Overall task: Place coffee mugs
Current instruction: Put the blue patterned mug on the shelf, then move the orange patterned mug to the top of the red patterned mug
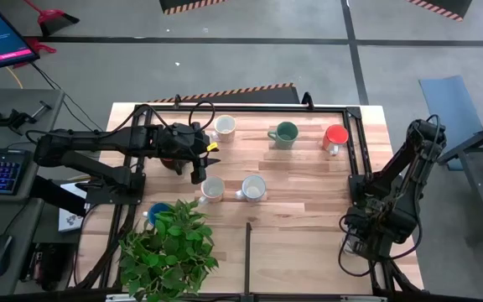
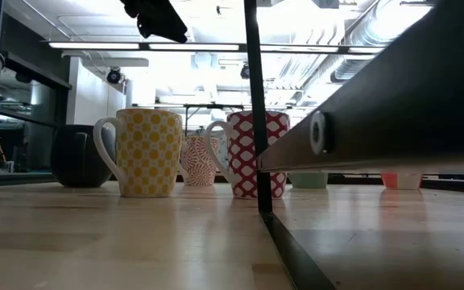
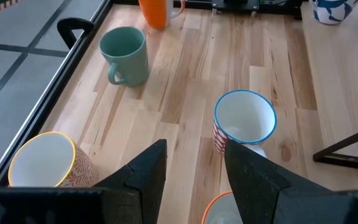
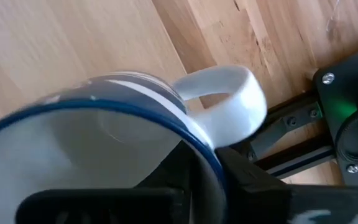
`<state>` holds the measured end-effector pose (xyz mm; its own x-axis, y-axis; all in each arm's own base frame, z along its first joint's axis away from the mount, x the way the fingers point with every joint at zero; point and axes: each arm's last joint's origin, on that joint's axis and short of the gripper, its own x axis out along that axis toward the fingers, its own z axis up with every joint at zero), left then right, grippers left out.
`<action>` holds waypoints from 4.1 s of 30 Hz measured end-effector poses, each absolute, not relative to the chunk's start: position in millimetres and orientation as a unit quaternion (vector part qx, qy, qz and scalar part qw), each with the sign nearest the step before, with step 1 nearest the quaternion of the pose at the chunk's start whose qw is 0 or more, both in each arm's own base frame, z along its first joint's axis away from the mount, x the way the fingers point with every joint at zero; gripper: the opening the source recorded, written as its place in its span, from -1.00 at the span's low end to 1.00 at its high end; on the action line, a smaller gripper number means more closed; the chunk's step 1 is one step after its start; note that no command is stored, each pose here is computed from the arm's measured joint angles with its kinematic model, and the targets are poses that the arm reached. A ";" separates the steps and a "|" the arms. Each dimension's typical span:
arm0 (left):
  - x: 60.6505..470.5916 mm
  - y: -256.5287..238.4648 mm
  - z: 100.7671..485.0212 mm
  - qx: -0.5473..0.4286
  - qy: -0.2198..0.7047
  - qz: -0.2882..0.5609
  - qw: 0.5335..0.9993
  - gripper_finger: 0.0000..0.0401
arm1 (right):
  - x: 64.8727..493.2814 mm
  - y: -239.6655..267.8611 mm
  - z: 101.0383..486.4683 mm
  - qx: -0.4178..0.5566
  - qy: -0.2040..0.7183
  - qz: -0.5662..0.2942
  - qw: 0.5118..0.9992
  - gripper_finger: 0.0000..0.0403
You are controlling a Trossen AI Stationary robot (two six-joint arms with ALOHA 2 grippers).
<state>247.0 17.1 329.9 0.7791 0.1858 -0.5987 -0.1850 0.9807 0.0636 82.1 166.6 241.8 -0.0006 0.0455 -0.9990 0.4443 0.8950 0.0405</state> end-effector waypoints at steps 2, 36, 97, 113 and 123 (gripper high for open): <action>247.3 17.0 330.3 0.001 0.315 0.098 0.944 -0.24 | 82.0 166.4 241.9 0.177 0.693 -0.146 0.684 -0.79; 250.7 17.3 335.2 0.010 0.287 0.095 0.953 -0.24 | 94.7 149.1 337.0 0.174 0.459 -0.183 0.852 -0.65; 335.5 163.9 254.6 -0.133 0.523 0.205 0.816 -0.24 | 98.0 24.5 334.1 0.131 0.182 -0.380 0.898 -0.64; 341.5 169.0 239.2 -0.093 0.545 0.229 0.801 -0.24 | 99.3 25.3 334.7 0.138 0.180 -0.375 0.899 -0.64; 343.4 169.9 231.3 -0.082 0.547 0.222 0.803 -0.24 | 100.0 25.7 335.2 0.145 0.175 -0.375 0.899 -0.64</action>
<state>343.4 169.9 231.3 0.3037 0.2672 -0.9146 -0.4460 0.8881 0.1113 100.0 25.7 335.2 0.6573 -0.6231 -0.4239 0.7247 0.6769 0.1288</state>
